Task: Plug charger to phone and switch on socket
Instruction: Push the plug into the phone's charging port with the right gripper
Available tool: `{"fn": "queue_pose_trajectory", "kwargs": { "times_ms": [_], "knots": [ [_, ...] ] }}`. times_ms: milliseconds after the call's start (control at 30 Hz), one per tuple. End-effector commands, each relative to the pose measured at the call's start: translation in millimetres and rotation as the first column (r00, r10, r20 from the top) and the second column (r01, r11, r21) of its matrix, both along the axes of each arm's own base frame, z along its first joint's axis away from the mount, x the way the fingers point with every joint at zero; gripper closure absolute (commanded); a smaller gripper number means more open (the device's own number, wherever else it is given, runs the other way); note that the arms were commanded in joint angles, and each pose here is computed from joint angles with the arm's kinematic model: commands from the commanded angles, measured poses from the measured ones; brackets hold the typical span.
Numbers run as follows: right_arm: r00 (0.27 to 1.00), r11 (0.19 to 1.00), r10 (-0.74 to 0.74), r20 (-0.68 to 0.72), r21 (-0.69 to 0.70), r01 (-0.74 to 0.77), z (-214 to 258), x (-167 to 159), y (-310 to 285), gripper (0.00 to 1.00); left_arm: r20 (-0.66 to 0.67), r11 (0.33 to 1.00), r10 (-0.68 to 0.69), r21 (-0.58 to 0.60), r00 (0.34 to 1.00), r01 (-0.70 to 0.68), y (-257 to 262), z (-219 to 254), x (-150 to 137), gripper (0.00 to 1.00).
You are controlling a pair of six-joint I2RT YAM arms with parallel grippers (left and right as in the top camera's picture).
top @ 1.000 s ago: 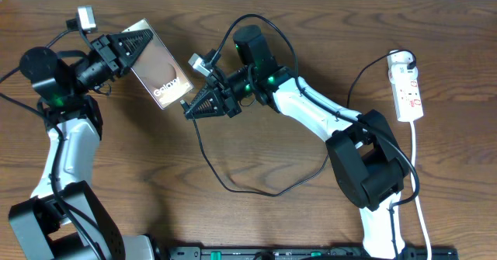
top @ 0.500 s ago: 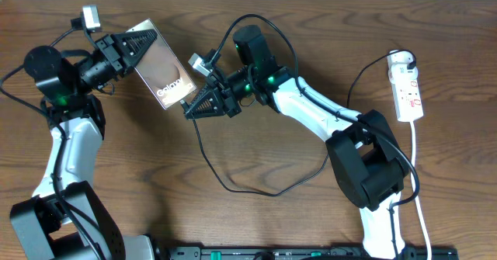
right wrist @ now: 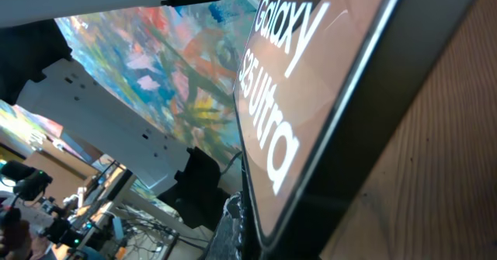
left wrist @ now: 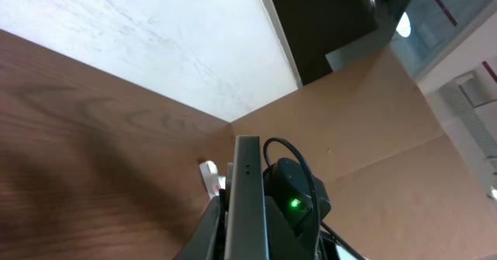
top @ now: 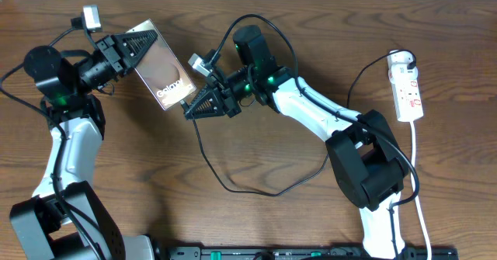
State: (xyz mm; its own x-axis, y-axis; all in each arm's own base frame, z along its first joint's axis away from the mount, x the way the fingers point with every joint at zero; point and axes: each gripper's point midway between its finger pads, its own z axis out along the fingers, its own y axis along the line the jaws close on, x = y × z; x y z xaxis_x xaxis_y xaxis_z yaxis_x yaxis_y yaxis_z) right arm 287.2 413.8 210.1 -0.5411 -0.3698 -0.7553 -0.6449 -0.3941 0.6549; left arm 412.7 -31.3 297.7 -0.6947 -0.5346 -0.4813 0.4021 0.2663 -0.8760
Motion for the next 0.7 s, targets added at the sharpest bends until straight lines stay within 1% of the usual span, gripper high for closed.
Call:
{"fn": "queue_pose_trajectory", "kwargs": {
  "times_ms": [0, 667],
  "knots": [
    [1.0, 1.0, -0.015, -0.002, -0.01, 0.015, -0.6, 4.2, 3.2, 0.99, 0.039, 0.998, -0.065, 0.029, 0.997, 0.064, -7.0, 4.5, -8.1, 0.93],
    [0.995, 0.995, -0.084, -0.058, -0.066, 0.08, 4.1, 16.8, 10.5, 0.99, 0.039, 0.997, -0.074, 0.03, 0.996, 0.073, -7.8, 4.3, -9.4, 0.92]
  ]
}}
